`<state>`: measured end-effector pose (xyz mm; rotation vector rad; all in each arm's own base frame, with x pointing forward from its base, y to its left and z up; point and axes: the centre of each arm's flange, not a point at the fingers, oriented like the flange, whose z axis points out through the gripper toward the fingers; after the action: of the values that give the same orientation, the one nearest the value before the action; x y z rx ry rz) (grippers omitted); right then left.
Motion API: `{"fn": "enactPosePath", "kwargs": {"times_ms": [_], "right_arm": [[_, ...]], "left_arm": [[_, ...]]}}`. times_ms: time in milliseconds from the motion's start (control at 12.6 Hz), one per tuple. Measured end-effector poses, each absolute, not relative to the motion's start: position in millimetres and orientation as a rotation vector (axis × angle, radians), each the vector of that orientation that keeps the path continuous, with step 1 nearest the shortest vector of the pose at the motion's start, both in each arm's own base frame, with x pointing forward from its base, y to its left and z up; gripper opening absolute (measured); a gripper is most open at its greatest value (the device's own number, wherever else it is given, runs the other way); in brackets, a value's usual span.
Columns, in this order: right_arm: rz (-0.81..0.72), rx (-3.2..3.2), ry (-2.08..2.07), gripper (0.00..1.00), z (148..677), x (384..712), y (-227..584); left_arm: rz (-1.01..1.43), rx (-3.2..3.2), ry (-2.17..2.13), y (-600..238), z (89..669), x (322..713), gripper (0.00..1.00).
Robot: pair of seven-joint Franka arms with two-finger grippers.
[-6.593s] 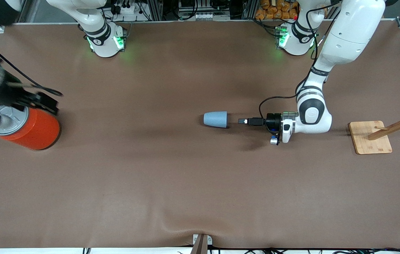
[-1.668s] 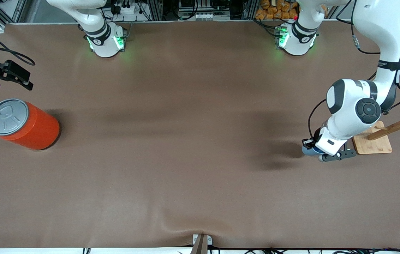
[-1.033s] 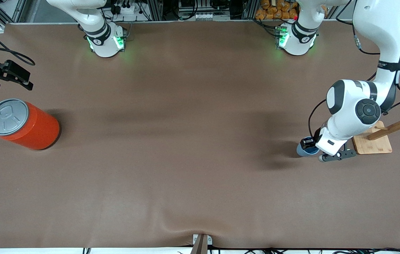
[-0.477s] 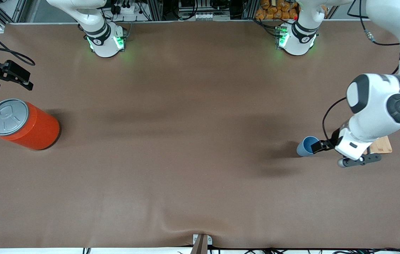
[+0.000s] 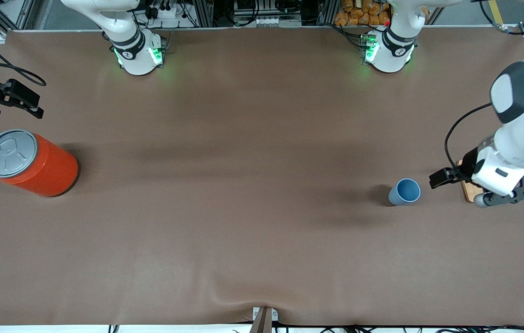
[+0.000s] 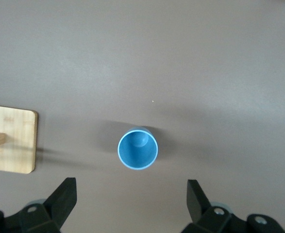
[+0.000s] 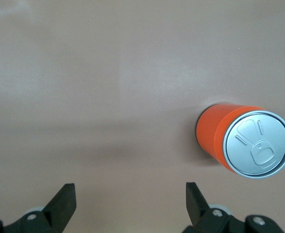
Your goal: Flip cup
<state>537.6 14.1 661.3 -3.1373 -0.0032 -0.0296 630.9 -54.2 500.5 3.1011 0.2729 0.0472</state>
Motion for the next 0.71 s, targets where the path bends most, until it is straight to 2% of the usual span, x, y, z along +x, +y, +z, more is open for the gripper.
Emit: {"fn": "enactPosePath", "kwargs": {"times_ms": [715], "right_arm": [[-0.029,-3.137,-0.005,1.0,661.1,537.7,13.7]], "left_arm": [[0.018,3.111,0.26,-52.3,597.3,580.2,1.0]]}}
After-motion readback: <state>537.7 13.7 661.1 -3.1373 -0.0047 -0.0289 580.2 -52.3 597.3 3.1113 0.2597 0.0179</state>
